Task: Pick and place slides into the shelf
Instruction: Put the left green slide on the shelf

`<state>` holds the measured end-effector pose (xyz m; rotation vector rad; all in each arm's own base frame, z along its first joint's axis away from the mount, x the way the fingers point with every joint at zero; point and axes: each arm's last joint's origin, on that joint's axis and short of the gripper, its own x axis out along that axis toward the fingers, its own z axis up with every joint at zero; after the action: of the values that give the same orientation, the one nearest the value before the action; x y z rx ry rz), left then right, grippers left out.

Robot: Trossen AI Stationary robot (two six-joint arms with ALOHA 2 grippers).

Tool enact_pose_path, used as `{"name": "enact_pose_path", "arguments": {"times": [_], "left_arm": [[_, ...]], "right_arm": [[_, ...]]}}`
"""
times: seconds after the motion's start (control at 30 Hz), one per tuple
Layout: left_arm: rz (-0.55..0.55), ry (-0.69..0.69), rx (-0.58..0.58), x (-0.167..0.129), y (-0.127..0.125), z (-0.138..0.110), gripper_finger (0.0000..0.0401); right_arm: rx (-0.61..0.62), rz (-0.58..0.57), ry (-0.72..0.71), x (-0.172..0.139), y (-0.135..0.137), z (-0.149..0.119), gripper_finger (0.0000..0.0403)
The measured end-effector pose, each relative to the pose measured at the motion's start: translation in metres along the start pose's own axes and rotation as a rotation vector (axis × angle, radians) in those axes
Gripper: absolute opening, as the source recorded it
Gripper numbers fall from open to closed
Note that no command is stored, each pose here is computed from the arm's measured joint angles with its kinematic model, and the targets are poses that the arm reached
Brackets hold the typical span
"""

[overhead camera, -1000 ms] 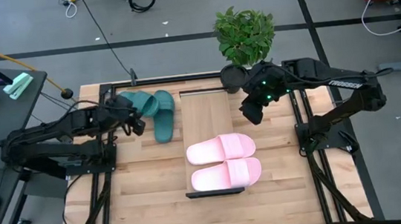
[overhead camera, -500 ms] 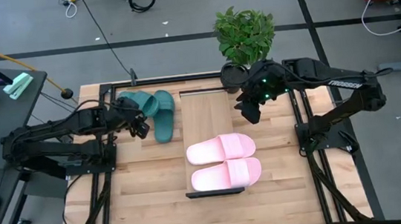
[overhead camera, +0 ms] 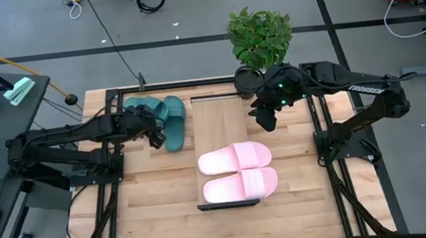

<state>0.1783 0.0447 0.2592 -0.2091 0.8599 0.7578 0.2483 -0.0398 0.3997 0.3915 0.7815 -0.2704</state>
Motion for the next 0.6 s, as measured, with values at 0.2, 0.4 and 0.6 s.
{"name": "enact_pose_path", "arguments": {"times": [0.2, 0.4, 0.6], "left_arm": [[0.029, 0.059, -0.034, 0.008, 0.004, -0.001, 0.0225], [0.062, 0.131, -0.166, 0.017, 0.03, 0.002, 0.0207], [0.096, 0.192, -0.354, 0.027, 0.067, 0.004, 0.0183]], "right_arm": [[0.01, 0.001, 0.0, 0.0, 0.0, 0.0, 0.016], [0.01, 0.001, 0.0, 0.0, 0.0, 0.0, 0.016], [0.009, 0.005, 0.002, 0.0, 0.0, 0.0, 0.016]]}}
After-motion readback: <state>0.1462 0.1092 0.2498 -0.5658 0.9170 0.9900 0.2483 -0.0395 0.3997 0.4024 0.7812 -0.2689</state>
